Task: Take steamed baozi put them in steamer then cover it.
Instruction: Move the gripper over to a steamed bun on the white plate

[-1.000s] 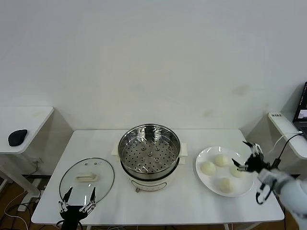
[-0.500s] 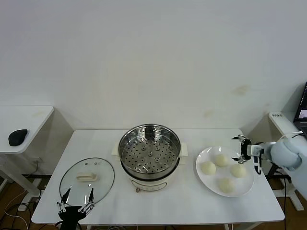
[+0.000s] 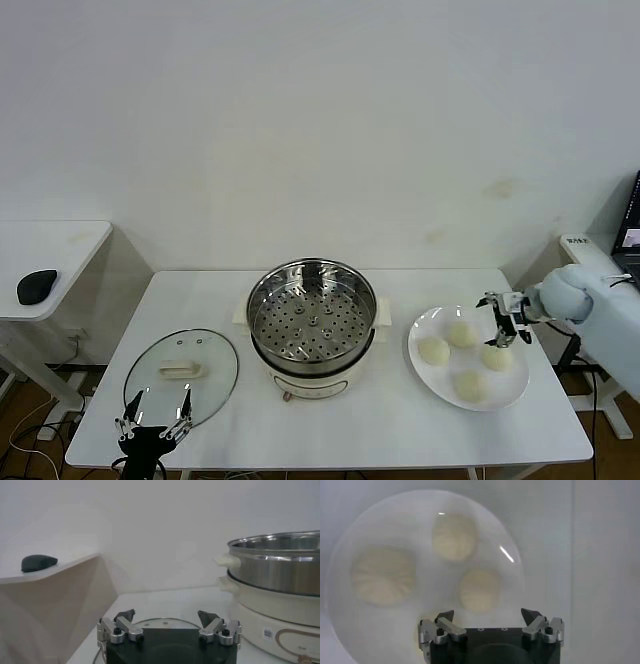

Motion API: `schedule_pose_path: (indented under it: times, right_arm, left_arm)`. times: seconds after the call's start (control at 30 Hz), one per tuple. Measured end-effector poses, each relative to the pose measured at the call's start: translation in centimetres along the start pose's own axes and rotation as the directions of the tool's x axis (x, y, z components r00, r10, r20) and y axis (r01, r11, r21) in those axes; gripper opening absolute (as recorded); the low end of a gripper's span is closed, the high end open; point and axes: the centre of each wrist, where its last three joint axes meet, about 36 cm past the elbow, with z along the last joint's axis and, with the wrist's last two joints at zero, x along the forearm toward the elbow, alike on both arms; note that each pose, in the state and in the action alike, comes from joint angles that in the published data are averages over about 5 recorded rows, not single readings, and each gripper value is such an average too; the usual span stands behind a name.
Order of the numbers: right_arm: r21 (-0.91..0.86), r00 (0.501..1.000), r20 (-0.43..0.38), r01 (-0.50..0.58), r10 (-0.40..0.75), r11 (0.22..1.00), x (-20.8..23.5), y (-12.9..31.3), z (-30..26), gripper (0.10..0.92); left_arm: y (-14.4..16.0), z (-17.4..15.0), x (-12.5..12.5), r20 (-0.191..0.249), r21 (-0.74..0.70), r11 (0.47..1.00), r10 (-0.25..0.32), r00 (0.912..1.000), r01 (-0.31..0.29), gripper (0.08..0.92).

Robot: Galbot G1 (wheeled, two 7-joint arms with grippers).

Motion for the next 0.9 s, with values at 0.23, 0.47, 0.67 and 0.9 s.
schedule_pose_path:
  times: [0.23, 0.47, 0.67, 0.9]
  right_arm:
    - [0.010, 0.999, -0.018, 0.037, -0.037, 0.999, -2.1, -1.1, -0.9, 0.820]
    - [0.019, 0.998, -0.029, 0.060, -0.059, 0.998, -3.6, -1.7, -1.5, 0.773]
    - [0.023, 0.997, -0.038, 0.069, -0.068, 0.997, -4.5, -2.0, -2.0, 0.707]
    - [0.031, 0.996, -0.050, 0.070, -0.069, 0.997, -4.5, -2.4, -2.0, 0.626]
  left_arm:
    - [0.4, 0.1, -0.4, 0.001, -0.007, 1.000, -0.005, 1.0000, 0.005, 0.823]
    - [0.4, 0.3, -0.5, -0.001, -0.009, 1.000, -0.006, 1.0000, 0.006, 0.823]
    - [0.5, 0.4, -0.5, -0.003, -0.012, 1.000, -0.009, 1.0000, 0.009, 0.823]
    - [0.5, 0.5, -0.3, -0.007, -0.011, 1.000, -0.012, 0.9999, 0.012, 0.823]
